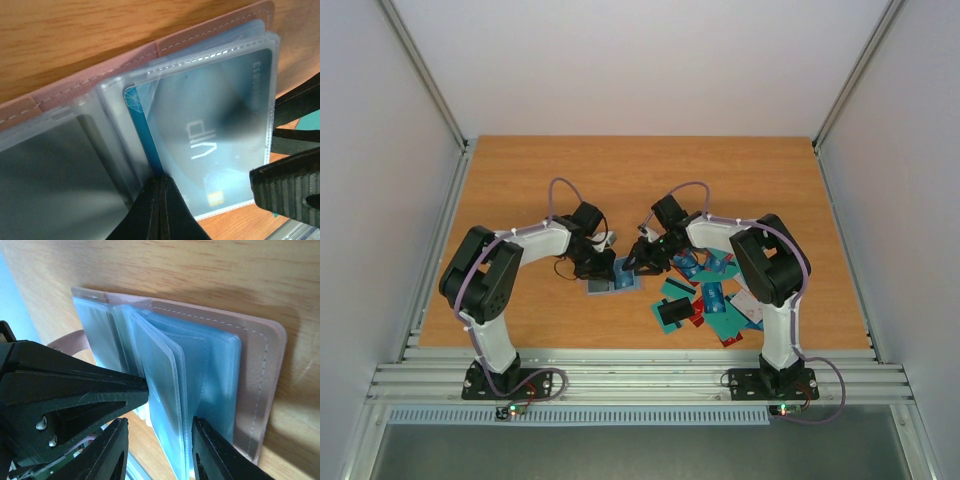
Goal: Put the credit cards into the card holder
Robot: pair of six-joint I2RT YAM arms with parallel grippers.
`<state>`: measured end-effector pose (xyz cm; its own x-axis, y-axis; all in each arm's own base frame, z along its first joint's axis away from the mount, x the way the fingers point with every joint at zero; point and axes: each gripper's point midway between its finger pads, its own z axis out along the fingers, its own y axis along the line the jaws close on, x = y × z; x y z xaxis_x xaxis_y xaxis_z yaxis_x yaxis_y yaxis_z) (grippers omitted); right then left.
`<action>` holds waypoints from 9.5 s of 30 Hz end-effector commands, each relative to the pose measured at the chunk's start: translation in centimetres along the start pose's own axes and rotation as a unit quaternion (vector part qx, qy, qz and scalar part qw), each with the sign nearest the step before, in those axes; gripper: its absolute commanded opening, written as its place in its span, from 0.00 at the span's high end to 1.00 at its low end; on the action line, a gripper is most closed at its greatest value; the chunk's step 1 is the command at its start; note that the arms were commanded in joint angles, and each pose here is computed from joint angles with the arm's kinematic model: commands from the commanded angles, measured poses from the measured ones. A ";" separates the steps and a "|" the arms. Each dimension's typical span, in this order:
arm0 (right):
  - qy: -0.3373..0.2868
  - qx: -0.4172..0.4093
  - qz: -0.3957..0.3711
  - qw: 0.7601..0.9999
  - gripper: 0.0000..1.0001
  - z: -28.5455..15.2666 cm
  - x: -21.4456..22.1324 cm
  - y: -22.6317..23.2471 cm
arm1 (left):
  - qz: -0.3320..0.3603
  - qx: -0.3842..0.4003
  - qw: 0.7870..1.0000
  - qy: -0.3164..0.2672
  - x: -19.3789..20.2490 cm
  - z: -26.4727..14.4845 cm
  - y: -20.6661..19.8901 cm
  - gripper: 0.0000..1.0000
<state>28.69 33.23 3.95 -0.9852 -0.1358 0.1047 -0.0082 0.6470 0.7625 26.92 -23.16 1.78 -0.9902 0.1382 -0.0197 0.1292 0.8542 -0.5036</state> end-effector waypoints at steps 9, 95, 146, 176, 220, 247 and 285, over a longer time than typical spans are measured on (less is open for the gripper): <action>0.015 -0.019 -0.002 1.000 0.66 -0.2 0.8 1.7 | 0.009 0.003 1.000 -0.023 -0.4 -2.4 -1.6 1.00; -0.135 0.230 0.219 0.938 0.54 -17.7 8.4 -14.7 | 0.026 0.085 0.996 -0.012 2.2 2.7 -19.7 0.80; -0.149 0.178 0.225 0.946 0.55 -18.2 9.8 -14.5 | 0.124 0.049 0.985 0.105 1.2 11.9 -15.8 0.95; -0.033 0.034 0.235 0.971 0.56 -10.3 11.1 -10.0 | 0.101 0.051 0.989 0.099 -0.1 10.0 -12.6 0.95; 0.011 0.135 0.158 0.978 0.62 -9.4 9.5 -13.0 | 0.211 0.017 0.974 0.086 7.2 4.5 -13.3 0.90; -0.053 0.158 0.182 0.969 0.62 -12.5 15.3 -11.0 | 0.155 0.095 0.979 0.091 6.4 5.8 -17.5 0.88; -0.020 0.135 0.229 0.964 0.68 -10.5 12.0 -15.8 | 0.001 0.024 1.000 0.016 10.8 6.0 -19.7 0.73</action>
<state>19.66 14.93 1.93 -0.9080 0.2212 0.3558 0.3842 0.7783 0.4967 12.87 -41.07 4.93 -0.9692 0.2439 0.0346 0.1846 0.8121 -0.5536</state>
